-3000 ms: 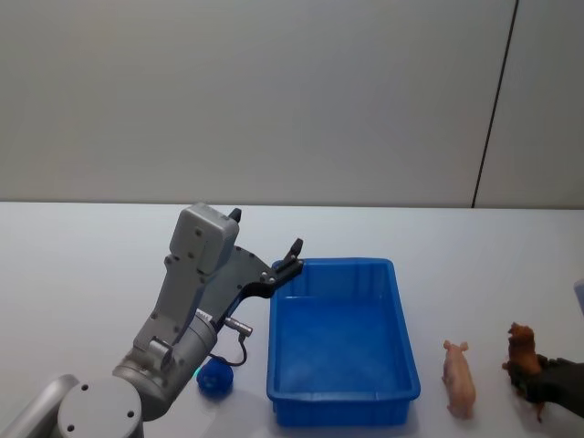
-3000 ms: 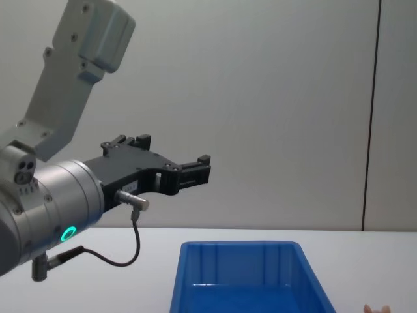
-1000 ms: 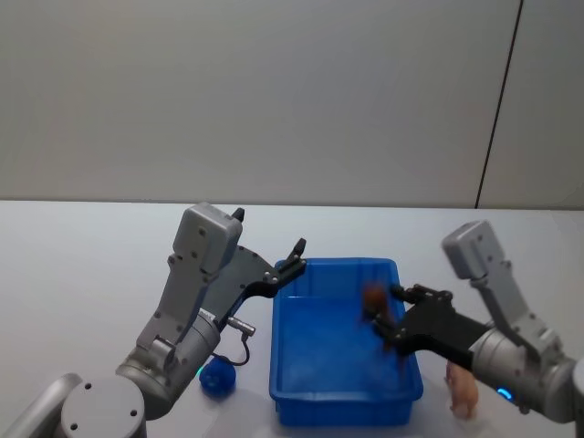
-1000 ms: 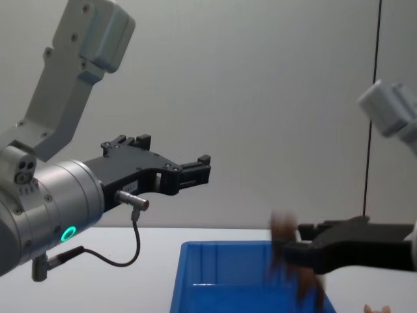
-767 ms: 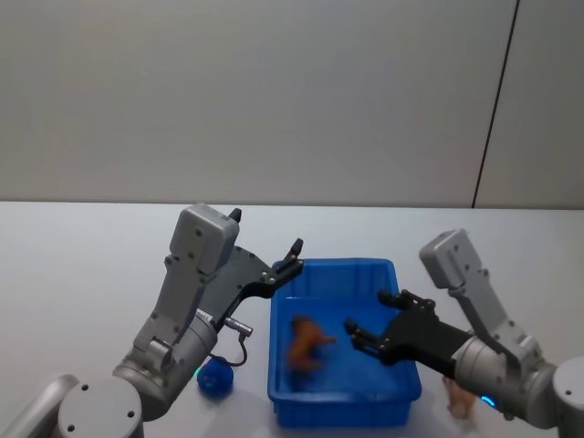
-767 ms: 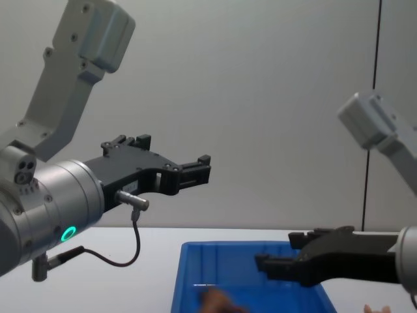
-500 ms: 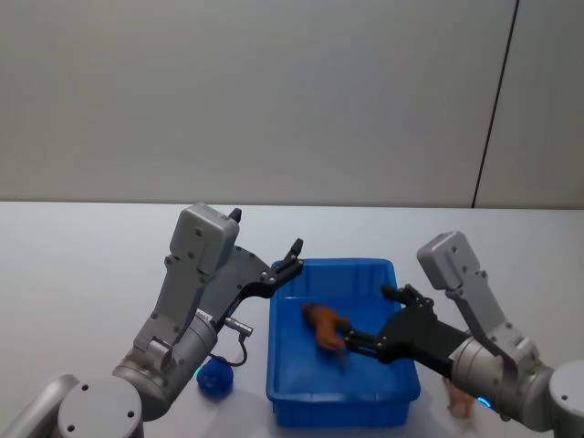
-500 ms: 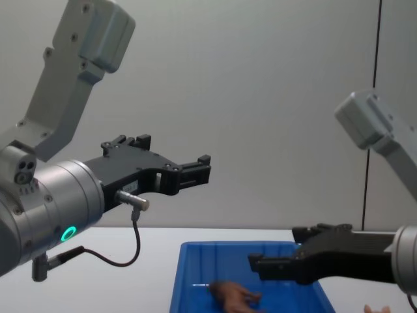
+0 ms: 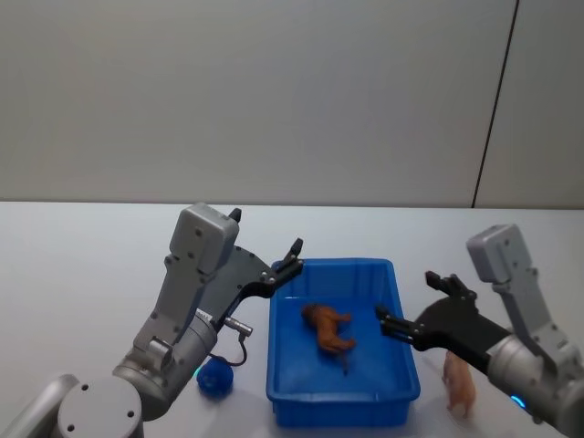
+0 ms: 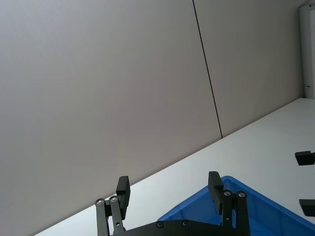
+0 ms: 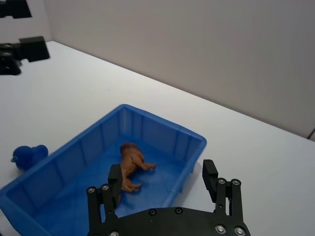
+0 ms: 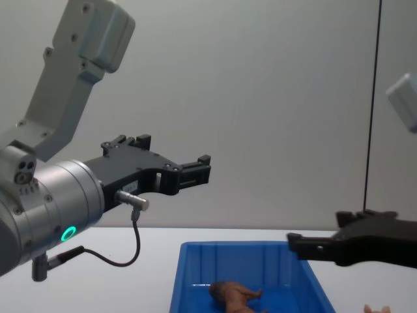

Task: Pick up the two dolls from the table and place them into the box.

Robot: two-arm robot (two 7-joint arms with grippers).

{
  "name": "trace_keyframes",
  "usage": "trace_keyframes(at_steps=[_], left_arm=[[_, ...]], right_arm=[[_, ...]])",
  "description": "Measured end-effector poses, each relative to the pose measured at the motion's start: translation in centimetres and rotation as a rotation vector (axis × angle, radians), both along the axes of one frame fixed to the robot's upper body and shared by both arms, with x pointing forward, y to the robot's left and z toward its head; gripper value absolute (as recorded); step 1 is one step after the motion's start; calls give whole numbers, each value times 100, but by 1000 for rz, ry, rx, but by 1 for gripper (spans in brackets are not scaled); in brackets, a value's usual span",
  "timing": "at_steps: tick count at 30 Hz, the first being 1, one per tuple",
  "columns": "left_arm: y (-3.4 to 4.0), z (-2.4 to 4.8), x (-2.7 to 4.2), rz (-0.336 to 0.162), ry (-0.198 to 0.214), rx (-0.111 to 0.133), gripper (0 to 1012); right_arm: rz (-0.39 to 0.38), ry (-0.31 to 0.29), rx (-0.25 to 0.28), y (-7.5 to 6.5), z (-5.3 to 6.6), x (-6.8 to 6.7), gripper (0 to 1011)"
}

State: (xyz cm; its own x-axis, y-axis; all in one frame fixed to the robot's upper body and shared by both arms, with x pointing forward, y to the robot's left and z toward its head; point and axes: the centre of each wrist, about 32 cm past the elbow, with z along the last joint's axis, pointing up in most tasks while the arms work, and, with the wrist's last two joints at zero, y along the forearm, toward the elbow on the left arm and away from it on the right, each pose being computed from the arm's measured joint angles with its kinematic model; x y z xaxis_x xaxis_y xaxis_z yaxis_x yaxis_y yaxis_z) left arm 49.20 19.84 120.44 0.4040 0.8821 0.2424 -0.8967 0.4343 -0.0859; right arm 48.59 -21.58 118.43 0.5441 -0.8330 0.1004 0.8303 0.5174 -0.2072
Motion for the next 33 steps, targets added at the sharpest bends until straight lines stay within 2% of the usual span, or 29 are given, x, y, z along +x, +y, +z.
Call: trace_keyframes(at_steps=[8, 17, 33], left_arm=[[0, 0, 0, 0, 0, 0, 1001], [0, 0, 0, 0, 0, 0, 1001], [0, 0, 0, 0, 0, 0, 1001]], right_arm=[[-61, 48, -6, -138, -28, -98, 1001], [-112, 118, -36, -284, -109, -222, 1001], [-147, 243, -70, -350, -261, -284, 1001]])
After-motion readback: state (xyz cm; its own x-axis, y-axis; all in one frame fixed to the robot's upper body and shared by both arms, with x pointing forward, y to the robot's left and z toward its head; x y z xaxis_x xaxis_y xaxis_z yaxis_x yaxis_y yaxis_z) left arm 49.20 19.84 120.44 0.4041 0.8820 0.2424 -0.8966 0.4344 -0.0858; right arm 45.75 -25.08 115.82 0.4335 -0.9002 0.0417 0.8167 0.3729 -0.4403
